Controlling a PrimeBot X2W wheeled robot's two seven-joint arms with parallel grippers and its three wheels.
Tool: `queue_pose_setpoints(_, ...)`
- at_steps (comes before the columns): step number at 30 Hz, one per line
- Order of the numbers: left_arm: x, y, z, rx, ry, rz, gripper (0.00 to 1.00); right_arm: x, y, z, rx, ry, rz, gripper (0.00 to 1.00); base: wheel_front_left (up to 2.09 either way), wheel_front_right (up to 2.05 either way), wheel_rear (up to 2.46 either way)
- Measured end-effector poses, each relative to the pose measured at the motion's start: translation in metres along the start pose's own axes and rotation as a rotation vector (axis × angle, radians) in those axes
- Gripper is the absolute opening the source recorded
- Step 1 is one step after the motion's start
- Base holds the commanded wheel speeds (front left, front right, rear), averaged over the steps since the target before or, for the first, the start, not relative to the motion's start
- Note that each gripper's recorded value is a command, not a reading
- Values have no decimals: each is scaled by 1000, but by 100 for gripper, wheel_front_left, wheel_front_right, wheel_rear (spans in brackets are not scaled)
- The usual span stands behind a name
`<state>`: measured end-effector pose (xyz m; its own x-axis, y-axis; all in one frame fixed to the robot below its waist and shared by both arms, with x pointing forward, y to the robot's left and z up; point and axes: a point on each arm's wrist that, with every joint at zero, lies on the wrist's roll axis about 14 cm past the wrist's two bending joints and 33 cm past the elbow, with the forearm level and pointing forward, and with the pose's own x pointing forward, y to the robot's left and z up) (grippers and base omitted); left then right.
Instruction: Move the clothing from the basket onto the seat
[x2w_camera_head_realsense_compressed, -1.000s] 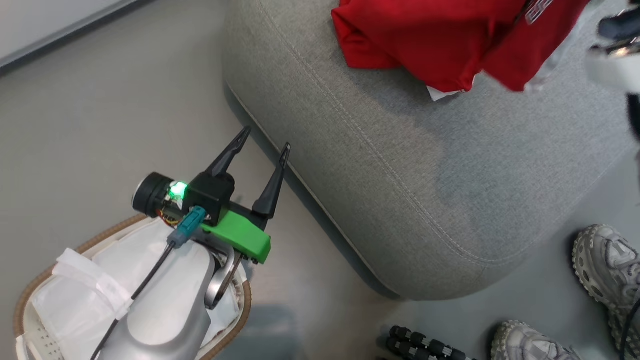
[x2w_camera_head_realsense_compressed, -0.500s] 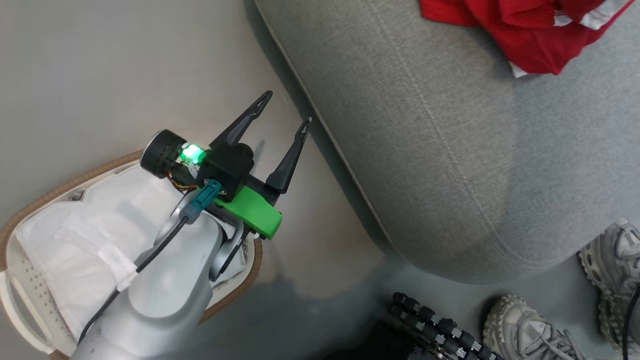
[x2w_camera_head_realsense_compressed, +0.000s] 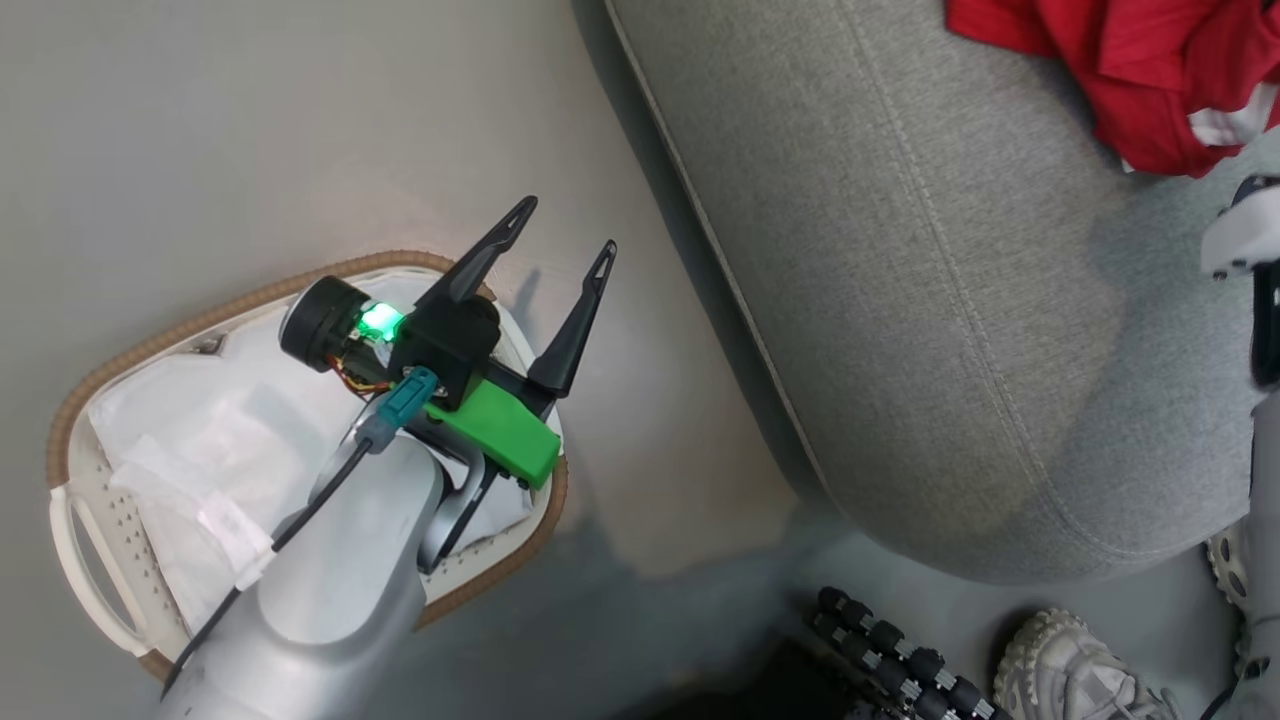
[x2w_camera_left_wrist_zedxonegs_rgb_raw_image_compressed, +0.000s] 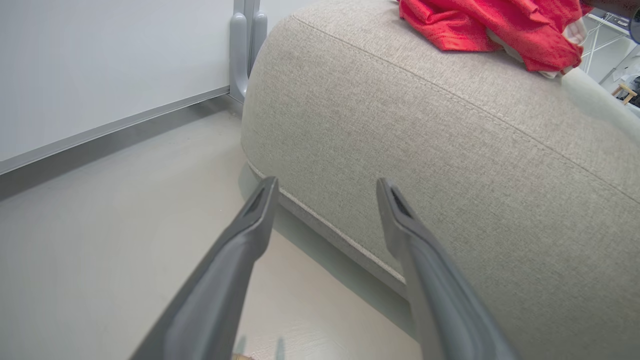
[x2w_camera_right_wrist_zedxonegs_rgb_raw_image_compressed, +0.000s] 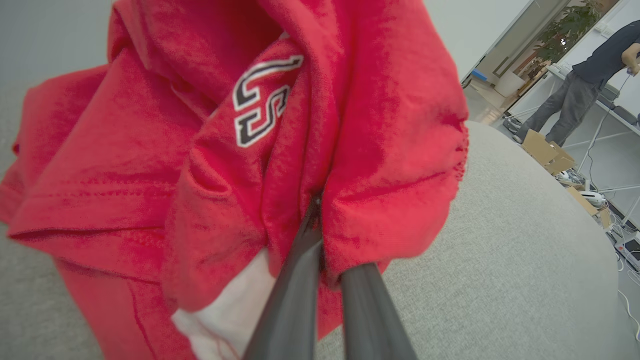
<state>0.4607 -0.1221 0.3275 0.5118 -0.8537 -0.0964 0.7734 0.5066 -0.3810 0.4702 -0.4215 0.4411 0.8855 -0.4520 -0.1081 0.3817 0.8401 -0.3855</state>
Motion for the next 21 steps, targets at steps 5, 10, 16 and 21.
queue_pose_setpoints(5,1,-16,21,2,-37,-6,100,-28,-14,-1,29,4,-28,100,0,0,0)
queue_pose_setpoints(10,-3,-39,44,10,-69,-14,100,-57,-28,13,52,-33,-38,100,0,0,0)
queue_pose_setpoints(16,-17,-56,71,32,-109,11,100,-79,-21,40,98,-116,10,100,0,0,0)
queue_pose_setpoints(21,-35,-58,88,61,-134,62,100,-88,2,69,150,-200,87,100,0,0,0)
